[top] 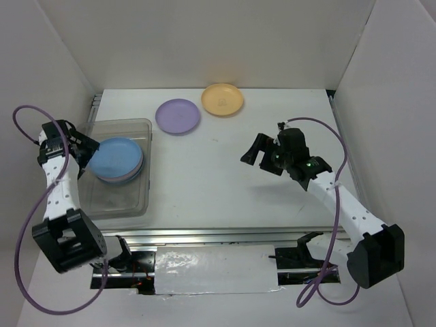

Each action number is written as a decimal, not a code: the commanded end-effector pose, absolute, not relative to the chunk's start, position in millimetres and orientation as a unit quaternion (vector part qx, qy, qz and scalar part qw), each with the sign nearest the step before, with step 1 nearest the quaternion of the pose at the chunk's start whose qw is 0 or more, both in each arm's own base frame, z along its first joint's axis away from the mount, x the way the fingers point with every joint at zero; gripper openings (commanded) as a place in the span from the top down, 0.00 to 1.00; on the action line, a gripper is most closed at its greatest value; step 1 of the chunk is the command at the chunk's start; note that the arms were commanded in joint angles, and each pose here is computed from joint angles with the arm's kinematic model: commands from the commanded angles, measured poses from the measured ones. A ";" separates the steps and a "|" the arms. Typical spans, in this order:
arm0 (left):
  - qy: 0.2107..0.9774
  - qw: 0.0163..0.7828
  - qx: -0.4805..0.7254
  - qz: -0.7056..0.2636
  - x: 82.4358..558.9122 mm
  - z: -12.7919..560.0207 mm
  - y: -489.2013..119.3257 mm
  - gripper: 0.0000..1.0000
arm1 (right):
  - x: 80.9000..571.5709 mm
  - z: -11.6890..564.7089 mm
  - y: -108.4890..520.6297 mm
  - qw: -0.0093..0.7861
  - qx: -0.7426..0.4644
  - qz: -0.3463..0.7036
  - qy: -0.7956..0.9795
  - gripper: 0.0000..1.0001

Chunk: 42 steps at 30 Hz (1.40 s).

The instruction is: Place the plates into the plastic bin on the countertop

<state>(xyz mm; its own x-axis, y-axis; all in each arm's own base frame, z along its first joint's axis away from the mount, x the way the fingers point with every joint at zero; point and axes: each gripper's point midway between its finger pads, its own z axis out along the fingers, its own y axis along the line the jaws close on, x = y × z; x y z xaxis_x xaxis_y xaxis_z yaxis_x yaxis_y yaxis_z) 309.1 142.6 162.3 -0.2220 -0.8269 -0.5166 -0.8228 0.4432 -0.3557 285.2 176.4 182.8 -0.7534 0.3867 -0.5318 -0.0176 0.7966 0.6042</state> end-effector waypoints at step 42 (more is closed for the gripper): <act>0.660 0.338 -0.669 -0.060 519.8 107.8 -147.9 0.01 | 218.2 228.7 163.8 0.407 0.111 0.399 0.814 0.00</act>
